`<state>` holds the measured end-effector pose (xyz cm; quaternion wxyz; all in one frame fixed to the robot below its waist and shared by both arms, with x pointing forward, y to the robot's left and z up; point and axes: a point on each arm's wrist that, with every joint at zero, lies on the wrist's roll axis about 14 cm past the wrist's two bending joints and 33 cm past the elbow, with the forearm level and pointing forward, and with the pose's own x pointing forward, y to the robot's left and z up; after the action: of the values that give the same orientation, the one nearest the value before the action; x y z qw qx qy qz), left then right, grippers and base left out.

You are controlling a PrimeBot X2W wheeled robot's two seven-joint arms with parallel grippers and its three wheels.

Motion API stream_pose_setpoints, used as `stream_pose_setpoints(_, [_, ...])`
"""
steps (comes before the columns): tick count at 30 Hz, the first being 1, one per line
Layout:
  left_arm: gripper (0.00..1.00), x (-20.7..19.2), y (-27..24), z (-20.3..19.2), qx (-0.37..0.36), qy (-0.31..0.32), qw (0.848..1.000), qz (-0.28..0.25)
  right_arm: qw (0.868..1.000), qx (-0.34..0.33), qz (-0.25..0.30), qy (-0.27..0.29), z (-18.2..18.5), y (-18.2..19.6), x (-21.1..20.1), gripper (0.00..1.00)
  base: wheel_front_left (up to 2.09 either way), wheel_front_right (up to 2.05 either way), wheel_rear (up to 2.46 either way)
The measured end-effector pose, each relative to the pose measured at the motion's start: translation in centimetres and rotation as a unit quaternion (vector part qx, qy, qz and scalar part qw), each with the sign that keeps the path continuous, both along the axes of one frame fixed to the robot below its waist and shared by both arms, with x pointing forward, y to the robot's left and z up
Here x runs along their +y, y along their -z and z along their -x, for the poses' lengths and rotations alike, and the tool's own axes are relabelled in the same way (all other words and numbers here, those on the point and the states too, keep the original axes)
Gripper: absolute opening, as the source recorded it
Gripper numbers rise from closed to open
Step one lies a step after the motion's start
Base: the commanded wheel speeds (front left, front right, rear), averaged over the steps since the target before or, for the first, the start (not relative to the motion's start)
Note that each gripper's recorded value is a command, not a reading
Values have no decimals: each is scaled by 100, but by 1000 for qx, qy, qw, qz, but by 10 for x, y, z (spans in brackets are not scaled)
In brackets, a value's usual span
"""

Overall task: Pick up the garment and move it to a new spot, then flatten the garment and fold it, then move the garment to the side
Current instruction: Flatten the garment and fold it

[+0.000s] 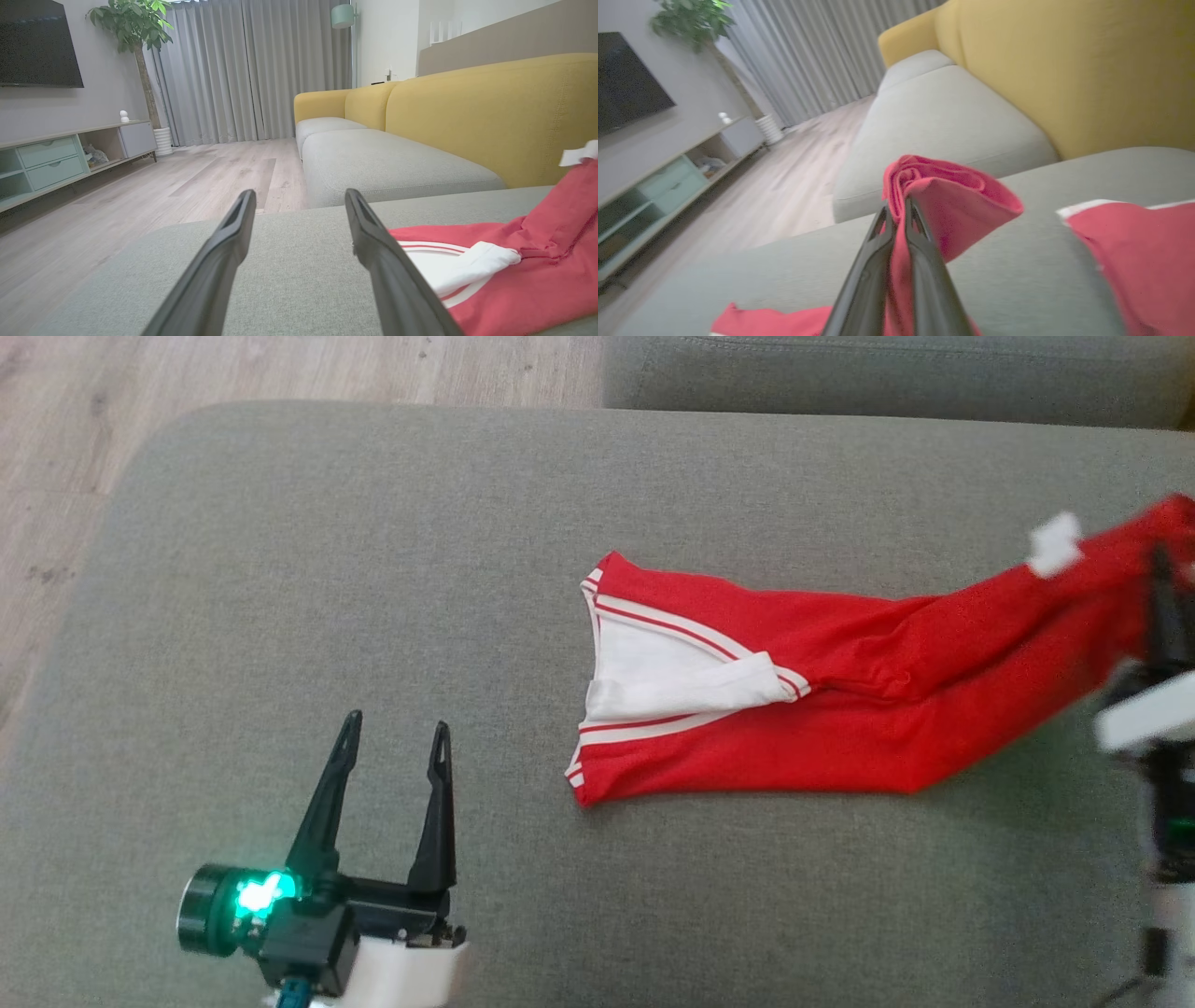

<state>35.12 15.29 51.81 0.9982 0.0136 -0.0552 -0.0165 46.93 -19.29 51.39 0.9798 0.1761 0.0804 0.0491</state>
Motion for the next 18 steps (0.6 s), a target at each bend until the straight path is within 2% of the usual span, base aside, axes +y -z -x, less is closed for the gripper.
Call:
stream_pose_setpoints(4, [100,-1,2,3,3,4,1000,1,996,-16,-29,-83,3,-16,71,0,0,0,0])
stream_pose_setpoints(8, [100,4,3,6,7,-4,1000,2,982,-9,-52,-182,11,-16,146,0,0,0,0])
stream_pose_setpoints(13, [100,16,6,14,13,-26,1000,2,958,41,-66,-277,35,16,216,0,0,0,0])
stream_pose_setpoints(18, [100,27,5,22,12,-47,999,0,934,100,-89,-332,66,57,261,0,0,0,0])
